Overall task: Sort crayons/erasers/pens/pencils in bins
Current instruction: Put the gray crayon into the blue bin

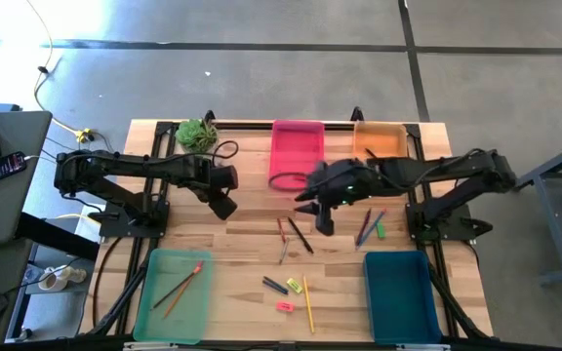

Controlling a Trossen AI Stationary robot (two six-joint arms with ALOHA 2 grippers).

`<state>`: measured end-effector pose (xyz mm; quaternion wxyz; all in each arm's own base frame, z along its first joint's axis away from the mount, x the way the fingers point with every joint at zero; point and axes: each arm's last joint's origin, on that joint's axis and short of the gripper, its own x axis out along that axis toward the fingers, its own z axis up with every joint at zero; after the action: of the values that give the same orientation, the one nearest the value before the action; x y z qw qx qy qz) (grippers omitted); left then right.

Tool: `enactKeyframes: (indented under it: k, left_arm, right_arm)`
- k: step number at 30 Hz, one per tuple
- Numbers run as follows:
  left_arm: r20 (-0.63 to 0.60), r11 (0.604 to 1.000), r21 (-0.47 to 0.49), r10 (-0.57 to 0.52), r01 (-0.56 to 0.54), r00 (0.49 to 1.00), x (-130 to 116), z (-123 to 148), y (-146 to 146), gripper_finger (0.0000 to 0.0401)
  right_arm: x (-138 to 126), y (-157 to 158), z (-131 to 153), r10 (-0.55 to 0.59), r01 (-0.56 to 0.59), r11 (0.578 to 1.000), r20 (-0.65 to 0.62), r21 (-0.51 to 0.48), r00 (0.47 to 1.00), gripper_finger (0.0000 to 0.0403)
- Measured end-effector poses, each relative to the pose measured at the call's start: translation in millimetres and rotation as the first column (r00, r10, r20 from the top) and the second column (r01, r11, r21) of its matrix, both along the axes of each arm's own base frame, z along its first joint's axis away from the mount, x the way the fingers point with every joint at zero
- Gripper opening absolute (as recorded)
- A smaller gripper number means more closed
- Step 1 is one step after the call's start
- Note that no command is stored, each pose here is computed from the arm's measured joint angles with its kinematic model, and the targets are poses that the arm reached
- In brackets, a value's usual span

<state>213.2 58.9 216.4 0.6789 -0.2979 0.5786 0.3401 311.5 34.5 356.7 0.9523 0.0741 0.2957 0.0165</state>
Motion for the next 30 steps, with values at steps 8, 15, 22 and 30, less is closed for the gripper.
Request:
enactKeyframes:
  k: [8, 15, 22, 30]
  left_arm:
    - [-0.021, 0.999, -0.01, 0.046, -0.046, 0.999, -2, 0, -1, 0.0117]
    - [-0.033, 0.994, -0.023, 0.106, -0.106, 0.994, -4, 0, -1, 0.0117]
    - [-0.029, 0.991, -0.024, 0.133, -0.134, 0.991, -4, 0, -1, 0.0117]
    - [-0.025, 0.987, -0.033, 0.158, -0.158, 0.987, -4, 0, -1, 0.0117]
  right_arm:
    - [22, 2, -10, 0.215, -0.249, 0.957, -0.213, -0.148, 0.953, 0.0116]
    - [46, 8, -31, 0.36, -0.45, 0.853, -0.326, -0.264, 0.874, 0.0116]
    - [70, 25, -69, 0.478, -0.628, 0.711, -0.438, -0.315, 0.761, 0.0116]
    - [86, 39, -111, 0.56, -0.77, 0.55, -0.541, -0.323, 0.627, 0.0116]
